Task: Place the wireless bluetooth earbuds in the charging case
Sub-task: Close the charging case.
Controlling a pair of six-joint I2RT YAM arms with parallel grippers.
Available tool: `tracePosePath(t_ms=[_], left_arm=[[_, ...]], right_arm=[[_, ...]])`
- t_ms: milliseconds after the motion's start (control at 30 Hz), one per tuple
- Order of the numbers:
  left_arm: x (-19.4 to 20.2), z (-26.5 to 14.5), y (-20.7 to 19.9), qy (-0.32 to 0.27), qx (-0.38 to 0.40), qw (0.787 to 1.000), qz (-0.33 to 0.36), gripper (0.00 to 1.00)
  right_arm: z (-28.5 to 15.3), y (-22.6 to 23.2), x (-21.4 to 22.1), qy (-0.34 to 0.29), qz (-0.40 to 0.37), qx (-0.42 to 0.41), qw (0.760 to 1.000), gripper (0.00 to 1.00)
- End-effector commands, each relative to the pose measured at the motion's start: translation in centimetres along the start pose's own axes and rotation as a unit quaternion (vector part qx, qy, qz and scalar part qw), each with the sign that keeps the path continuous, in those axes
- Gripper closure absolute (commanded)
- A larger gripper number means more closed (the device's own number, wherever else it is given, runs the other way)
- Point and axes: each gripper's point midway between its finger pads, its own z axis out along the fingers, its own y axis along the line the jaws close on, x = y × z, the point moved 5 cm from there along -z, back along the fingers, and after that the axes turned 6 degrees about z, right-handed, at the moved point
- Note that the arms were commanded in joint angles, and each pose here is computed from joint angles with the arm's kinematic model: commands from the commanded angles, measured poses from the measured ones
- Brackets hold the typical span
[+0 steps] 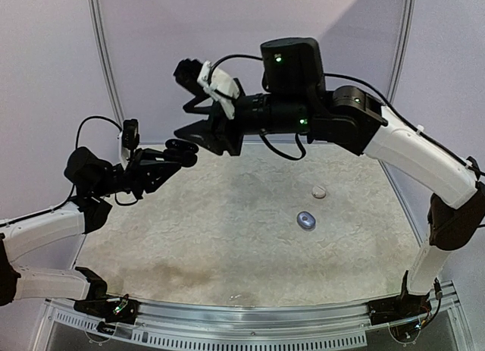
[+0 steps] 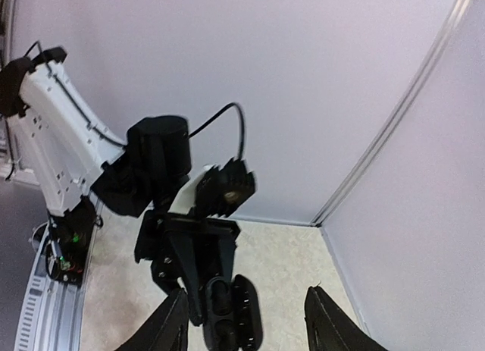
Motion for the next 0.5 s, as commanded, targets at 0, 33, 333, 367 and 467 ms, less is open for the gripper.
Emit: tracePosePath(t_ms=[0, 33, 333, 367, 467], left_arm=[[0.1, -0.2, -0.6, 0.007, 0.013, 0.999, 0.041, 1.00], [0.2, -0.1, -0.7, 0.013, 0.020, 0.998, 0.056, 1.00], [0.1, 0.2, -2.1, 0.039, 0.103, 0.979, 0.174, 1.00], [0.1, 0.2, -2.2, 0.041, 0.105, 0.977, 0.178, 1.00], [0.1, 0.3, -2.1, 0.043, 0.104, 0.977, 0.183, 1.00]], right_arm=[[-2.4, -4.2, -2.2, -0.048, 0.053, 0.130, 0.989, 0.47], [-2.4, -5.1, -1.6, -0.036, 0.059, 0.164, 0.984, 0.47], [3.6, -5.8, 5.5, 0.106, 0.071, 0.195, 0.973, 0.46], [4.2, -5.3, 6.0, 0.109, 0.072, 0.179, 0.975, 0.46], [5.6, -3.8, 6.7, 0.106, 0.079, 0.125, 0.983, 0.46]])
